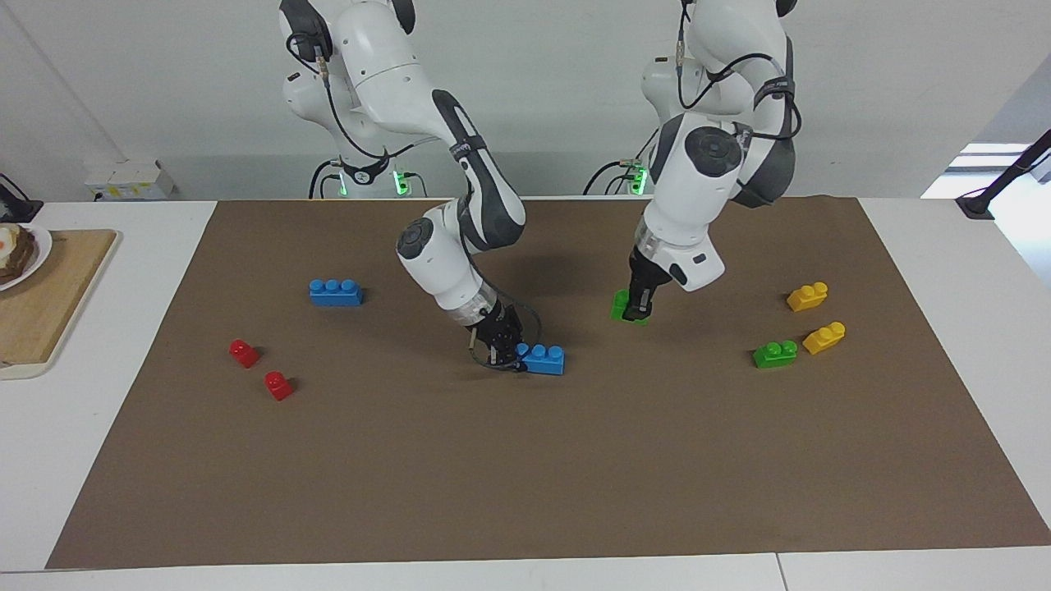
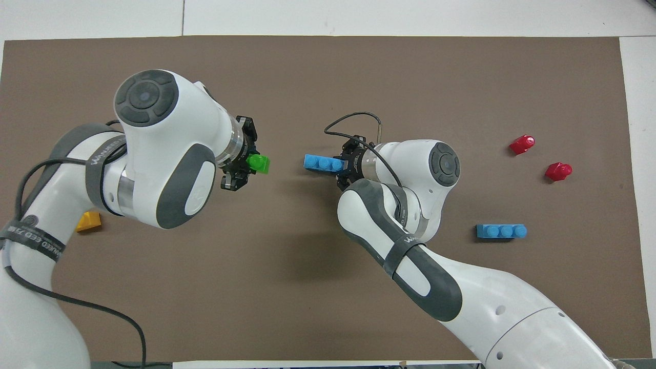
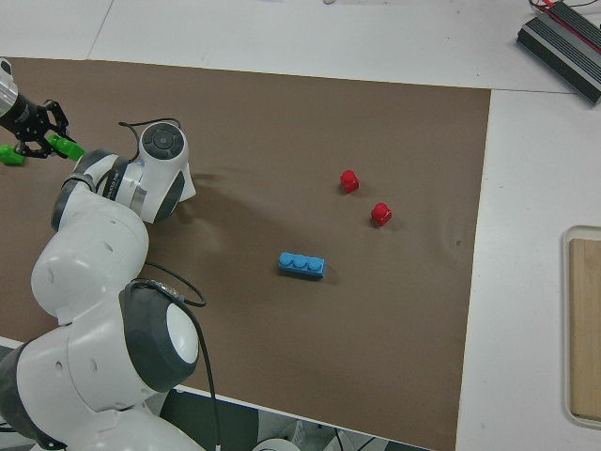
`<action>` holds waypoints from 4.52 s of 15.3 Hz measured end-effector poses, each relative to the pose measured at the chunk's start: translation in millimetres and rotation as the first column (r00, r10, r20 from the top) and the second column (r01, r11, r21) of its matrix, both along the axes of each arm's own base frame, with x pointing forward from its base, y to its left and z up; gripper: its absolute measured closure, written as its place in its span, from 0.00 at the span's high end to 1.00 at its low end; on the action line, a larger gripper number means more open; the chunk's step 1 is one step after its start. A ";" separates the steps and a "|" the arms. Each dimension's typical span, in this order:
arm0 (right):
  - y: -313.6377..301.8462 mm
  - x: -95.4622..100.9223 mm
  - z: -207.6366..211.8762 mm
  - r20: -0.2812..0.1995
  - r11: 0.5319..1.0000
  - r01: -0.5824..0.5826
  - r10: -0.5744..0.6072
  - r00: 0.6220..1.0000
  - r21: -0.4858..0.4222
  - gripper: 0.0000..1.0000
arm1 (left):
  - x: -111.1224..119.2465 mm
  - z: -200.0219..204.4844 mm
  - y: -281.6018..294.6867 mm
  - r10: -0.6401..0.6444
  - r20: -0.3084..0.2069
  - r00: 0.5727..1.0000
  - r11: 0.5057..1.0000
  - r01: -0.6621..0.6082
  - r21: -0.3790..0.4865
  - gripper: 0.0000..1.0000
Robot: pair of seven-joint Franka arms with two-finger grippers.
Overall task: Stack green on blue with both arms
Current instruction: 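Move the green brick with the left gripper above the blue brick, then press the green brick onto the blue brick with the left gripper, then open the left gripper and withdraw it from the stacked bricks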
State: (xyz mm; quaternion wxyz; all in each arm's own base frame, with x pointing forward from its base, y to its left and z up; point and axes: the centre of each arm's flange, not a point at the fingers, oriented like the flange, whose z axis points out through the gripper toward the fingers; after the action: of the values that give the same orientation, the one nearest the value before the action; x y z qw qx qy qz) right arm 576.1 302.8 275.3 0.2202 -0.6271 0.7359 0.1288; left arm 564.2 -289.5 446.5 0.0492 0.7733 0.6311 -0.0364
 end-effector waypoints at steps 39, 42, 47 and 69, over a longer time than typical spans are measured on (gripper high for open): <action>-0.5 -0.4 -0.3 0.005 1.000 -0.009 0.009 1.000 -0.002 0.34 | -7.0 -80.5 -130.9 0.077 0.042 0.996 0.994 -0.080 0.080 0.34; -0.4 -0.9 -0.3 0.010 1.000 -0.011 0.011 1.000 -0.003 0.34 | -8.8 -88.2 -130.1 0.046 0.052 0.998 0.996 -0.050 0.075 0.34; -0.1 -1.8 -0.4 0.015 1.000 -0.013 0.013 1.000 -0.005 0.34 | -11.2 -93.9 -128.3 -0.022 0.068 0.997 0.997 0.017 0.073 0.35; -72.6 23.8 -9.3 -0.037 1.000 -0.024 0.023 0.999 -0.018 1.00 | 55.7 52.2 170.8 -0.595 -0.002 0.804 0.793 0.587 0.162 1.00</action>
State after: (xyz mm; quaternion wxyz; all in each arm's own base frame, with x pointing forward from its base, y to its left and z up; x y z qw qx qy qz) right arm 600.0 230.2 266.0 0.1994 -0.6352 0.7337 0.1361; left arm 619.9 -118.7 498.7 -0.0094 0.9337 0.3575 0.0181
